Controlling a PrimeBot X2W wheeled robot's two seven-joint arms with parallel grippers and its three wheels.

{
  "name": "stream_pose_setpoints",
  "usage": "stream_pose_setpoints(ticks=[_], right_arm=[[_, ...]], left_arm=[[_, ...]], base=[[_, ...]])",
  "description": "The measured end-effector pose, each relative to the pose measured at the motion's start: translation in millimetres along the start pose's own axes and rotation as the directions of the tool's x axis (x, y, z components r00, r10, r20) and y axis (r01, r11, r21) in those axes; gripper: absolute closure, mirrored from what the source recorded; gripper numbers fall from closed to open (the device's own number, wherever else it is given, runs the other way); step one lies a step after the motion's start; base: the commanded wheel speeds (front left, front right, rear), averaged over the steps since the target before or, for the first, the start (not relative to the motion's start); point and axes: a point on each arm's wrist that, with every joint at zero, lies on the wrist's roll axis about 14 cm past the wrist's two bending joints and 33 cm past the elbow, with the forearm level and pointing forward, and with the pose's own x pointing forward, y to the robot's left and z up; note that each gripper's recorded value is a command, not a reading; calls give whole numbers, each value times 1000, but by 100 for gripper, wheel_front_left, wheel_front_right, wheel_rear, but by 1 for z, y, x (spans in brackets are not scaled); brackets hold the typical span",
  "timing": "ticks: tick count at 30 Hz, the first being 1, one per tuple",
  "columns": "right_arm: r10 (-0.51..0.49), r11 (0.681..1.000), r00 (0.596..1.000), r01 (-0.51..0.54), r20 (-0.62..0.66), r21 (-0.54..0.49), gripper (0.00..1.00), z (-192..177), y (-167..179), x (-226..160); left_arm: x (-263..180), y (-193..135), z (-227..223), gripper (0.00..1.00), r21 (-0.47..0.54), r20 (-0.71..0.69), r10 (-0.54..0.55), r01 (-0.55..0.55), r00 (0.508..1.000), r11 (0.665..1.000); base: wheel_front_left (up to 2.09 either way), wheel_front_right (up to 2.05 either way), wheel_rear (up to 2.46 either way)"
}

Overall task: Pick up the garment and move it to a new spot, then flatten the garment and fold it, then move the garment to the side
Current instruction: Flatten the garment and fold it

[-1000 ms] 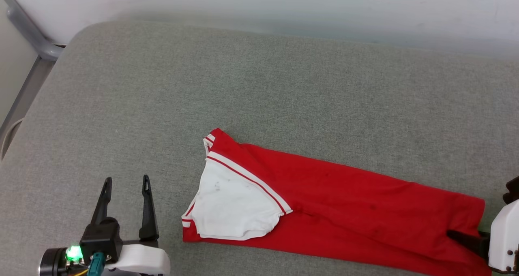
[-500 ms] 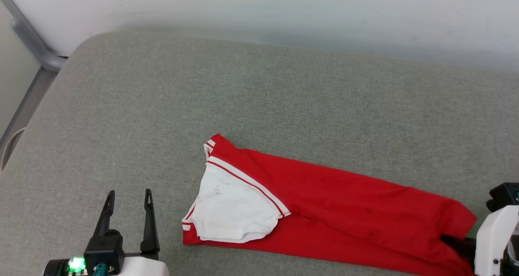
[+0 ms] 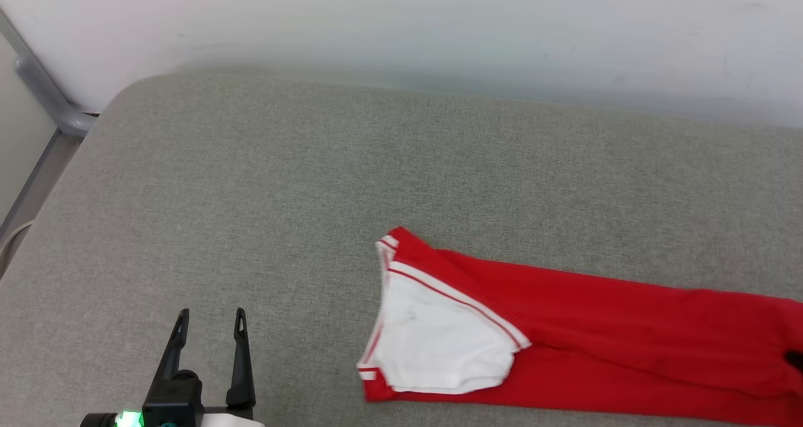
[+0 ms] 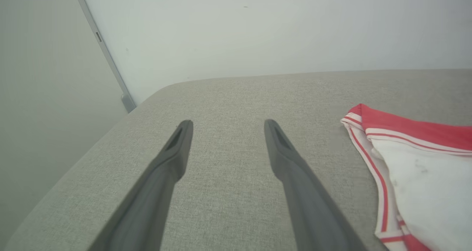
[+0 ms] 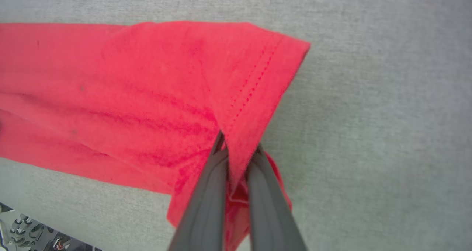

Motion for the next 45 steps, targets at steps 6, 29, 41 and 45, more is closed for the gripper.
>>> stream_pose_setpoints(ticks=[6,29,41,45], right_arm=[[-43,999,999,42,25,33,100,6,-17,-8],[494,798,869,-468,-35,-380,100,36,223,-2],[550,685,820,-550,-156,-477,100,32,292,37],[525,672,825,-553,-210,-493,100,23,298,56]], left_arm=[[-3,-4,-1,0,5,-1,-16,16,1000,1000],[3,1,-5,0,0,-14,5,-5,1000,1000],[9,4,-9,0,-1,-30,27,-27,999,1000],[11,6,-11,0,-2,-40,38,-38,998,999]], base=[[0,0,0],[0,0,0],[0,0,0],[0,0,0]])
